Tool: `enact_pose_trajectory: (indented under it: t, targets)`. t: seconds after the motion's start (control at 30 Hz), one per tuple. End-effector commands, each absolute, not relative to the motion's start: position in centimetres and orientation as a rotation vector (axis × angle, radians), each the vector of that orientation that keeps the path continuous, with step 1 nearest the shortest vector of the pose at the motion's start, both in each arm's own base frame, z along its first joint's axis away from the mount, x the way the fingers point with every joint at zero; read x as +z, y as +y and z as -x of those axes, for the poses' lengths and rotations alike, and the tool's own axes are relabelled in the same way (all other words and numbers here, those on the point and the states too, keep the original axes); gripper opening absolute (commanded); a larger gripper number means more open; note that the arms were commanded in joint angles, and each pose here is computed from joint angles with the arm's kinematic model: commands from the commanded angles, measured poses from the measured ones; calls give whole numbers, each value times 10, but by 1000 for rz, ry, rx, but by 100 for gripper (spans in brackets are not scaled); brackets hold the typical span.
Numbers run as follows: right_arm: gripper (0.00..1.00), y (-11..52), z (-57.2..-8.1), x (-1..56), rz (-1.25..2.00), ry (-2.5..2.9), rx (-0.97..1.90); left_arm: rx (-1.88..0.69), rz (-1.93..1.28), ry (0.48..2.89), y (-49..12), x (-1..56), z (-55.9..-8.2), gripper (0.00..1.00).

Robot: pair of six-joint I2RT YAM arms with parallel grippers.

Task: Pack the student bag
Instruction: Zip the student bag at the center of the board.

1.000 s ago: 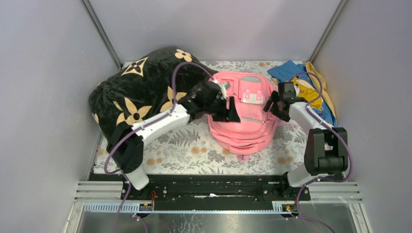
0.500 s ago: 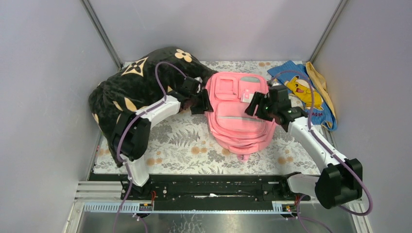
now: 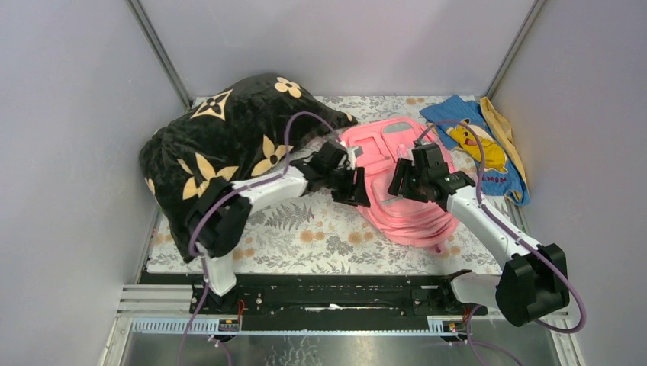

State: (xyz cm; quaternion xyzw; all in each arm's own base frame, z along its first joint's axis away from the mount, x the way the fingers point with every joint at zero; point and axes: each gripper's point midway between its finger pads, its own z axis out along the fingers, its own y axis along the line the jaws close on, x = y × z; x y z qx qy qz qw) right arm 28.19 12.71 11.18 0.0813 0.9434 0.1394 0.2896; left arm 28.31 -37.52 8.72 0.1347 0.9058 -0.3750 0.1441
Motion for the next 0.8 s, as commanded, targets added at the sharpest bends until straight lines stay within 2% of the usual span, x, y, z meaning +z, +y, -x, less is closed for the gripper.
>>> enact_pose_trajectory:
  t: [0.0,0.13,0.23,0.37,0.67,0.73,0.77]
  targets:
    - [66,122,-297,145,-195,2416,343,-1277,-190,2375,-337,151,-319,60]
    - [63,135,-294,147,-188,2399,421,-1148,128,2451,-289,117,-354,68]
    - [62,150,-286,152,-174,2377,468,-1171,222,2476,-290,98,-362,74]
    - [62,176,-268,150,-142,2357,521,-1250,272,2420,-301,91,-377,76]
    - [64,203,-241,104,-160,2430,540,-1348,257,2391,-326,71,-381,69]
    - [63,210,-238,105,-151,2429,569,-1387,264,2395,-332,65,-381,64]
    - [62,215,-236,104,-139,2429,578,-1412,264,2394,-335,63,-381,56]
